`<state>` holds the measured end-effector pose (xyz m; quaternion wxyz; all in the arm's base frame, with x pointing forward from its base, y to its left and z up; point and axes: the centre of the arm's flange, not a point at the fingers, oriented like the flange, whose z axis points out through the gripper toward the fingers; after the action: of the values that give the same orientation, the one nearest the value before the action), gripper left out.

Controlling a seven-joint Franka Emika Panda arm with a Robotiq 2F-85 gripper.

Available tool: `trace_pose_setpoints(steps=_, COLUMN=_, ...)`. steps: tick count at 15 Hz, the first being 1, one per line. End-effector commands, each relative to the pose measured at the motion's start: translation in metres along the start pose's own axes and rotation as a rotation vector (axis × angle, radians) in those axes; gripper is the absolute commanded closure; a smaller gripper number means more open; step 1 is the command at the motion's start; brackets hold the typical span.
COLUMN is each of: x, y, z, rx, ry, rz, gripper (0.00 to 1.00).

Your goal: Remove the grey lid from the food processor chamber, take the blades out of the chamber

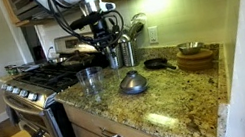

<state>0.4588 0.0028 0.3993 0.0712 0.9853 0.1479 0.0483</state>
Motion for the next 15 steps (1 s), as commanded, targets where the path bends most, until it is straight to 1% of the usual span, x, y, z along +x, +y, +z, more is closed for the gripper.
trace_pose_setpoints(steps=1, x=-0.011, y=0.01, z=0.027, rx=0.03, ry=-0.058, rz=0.058, gripper=0.87)
trace_pose_setpoints(steps=6, x=-0.021, y=0.014, z=0.058, rx=0.078, ry=-0.121, rz=0.089, gripper=0.87)
trace_pose_setpoints(steps=9, x=-0.025, y=0.004, z=0.068, rx=0.106, ry=-0.139, rz=0.096, gripper=0.87)
trace_pose_setpoints(steps=15, x=-0.027, y=-0.011, z=0.084, rx=0.131, ry=-0.118, rz=0.096, gripper=0.87)
